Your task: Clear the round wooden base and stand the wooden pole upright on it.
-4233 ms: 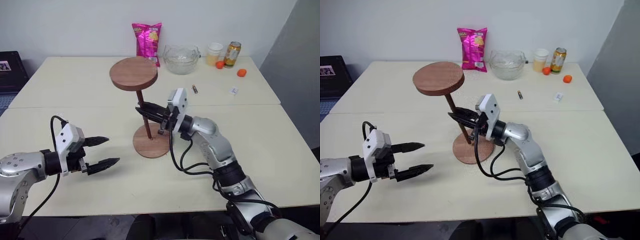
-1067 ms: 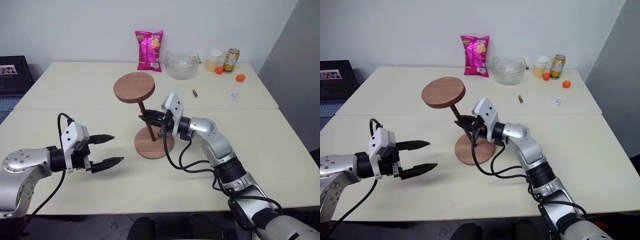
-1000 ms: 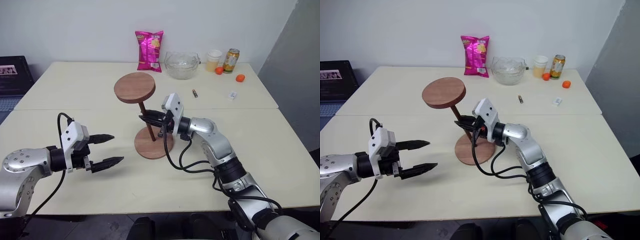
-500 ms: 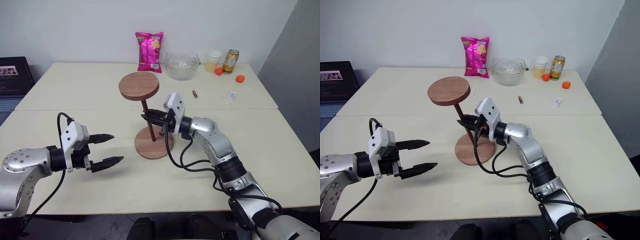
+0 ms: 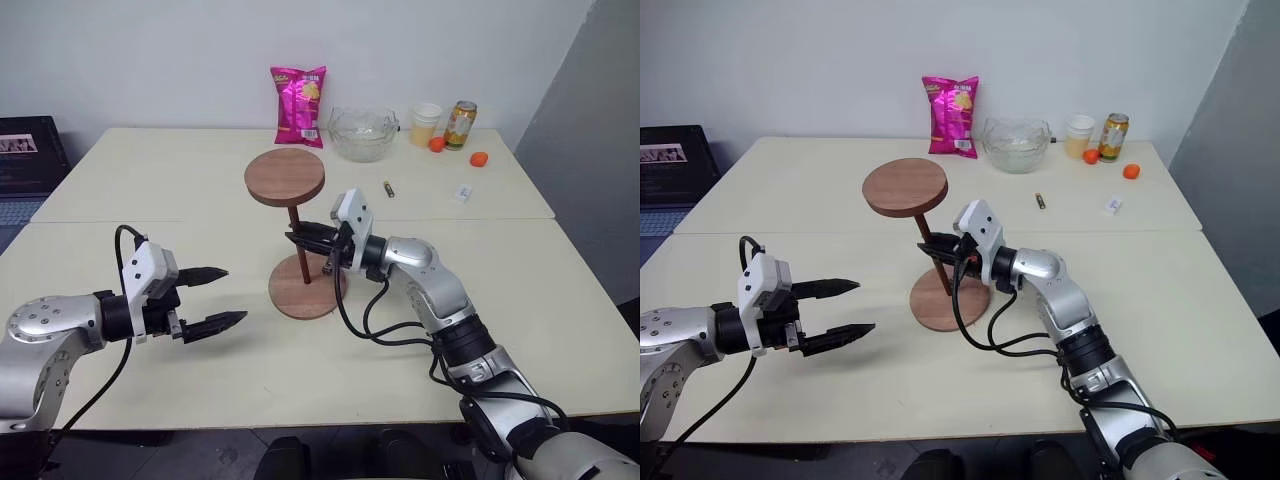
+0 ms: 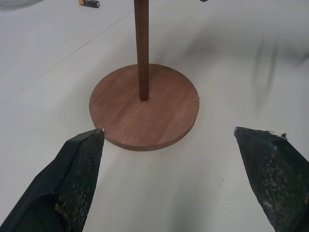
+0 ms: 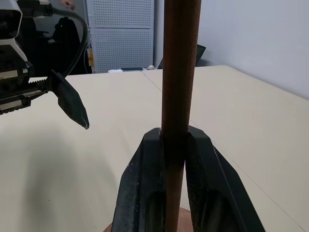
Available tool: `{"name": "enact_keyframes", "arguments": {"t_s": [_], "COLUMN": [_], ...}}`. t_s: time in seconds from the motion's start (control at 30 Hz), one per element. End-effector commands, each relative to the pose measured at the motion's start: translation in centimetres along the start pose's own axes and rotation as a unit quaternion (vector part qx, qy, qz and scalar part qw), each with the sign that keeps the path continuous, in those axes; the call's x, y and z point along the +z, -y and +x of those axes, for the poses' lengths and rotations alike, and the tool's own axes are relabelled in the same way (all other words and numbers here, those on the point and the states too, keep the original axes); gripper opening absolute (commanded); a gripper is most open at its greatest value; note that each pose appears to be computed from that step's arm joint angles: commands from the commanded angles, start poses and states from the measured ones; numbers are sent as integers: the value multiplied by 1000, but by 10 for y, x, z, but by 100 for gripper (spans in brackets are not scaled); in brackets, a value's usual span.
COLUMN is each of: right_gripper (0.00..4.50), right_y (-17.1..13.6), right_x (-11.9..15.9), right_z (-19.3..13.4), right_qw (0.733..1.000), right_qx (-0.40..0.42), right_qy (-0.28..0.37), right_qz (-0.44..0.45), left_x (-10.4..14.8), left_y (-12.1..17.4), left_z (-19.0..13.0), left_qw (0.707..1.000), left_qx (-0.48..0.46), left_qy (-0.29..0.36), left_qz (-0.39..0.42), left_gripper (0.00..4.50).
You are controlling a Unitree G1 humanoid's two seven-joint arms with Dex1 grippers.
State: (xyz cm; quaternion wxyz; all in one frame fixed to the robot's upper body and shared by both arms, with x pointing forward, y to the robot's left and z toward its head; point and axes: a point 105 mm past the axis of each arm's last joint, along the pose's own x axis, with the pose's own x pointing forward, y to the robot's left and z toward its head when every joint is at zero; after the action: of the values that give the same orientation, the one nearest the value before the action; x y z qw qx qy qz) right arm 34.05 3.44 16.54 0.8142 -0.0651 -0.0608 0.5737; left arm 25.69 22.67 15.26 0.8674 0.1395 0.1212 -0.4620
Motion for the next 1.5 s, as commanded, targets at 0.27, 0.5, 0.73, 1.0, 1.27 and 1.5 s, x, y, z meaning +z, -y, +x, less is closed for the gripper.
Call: {"name": "enact_keyframes", "arguments": {"t_s": [0.27, 0.5, 0.73, 1.0, 1.27, 1.5], "right_gripper": [92, 239, 401, 449, 449, 449], "right_y": [-5, 0, 1, -3, 4, 16], "right_x": [-57, -42, -35, -25, -12, 0], "right_z": [-18, -19, -23, -29, -45, -81], "right_qw": [995, 997, 997, 998, 999, 997], "right_qx": [1, 3, 5, 21, 10, -19], "right_qy": [-102, -74, -59, -48, -51, -67], "right_qz": [21, 36, 40, 21, -10, -29], "left_x": [7, 6, 6, 12, 12, 13], "left_y": [2, 2, 2, 2, 0, -14], "left_z": [0, -1, -1, 1, 1, -4], "left_qw": [1000, 1000, 1000, 999, 999, 998], "left_qx": [-4, -5, -7, -12, -9, 36], "left_qy": [8, 5, 5, 12, 1, -7], "left_qz": [21, 23, 27, 35, 32, 50], "left_gripper": [450, 450, 450, 450, 450, 450]}}
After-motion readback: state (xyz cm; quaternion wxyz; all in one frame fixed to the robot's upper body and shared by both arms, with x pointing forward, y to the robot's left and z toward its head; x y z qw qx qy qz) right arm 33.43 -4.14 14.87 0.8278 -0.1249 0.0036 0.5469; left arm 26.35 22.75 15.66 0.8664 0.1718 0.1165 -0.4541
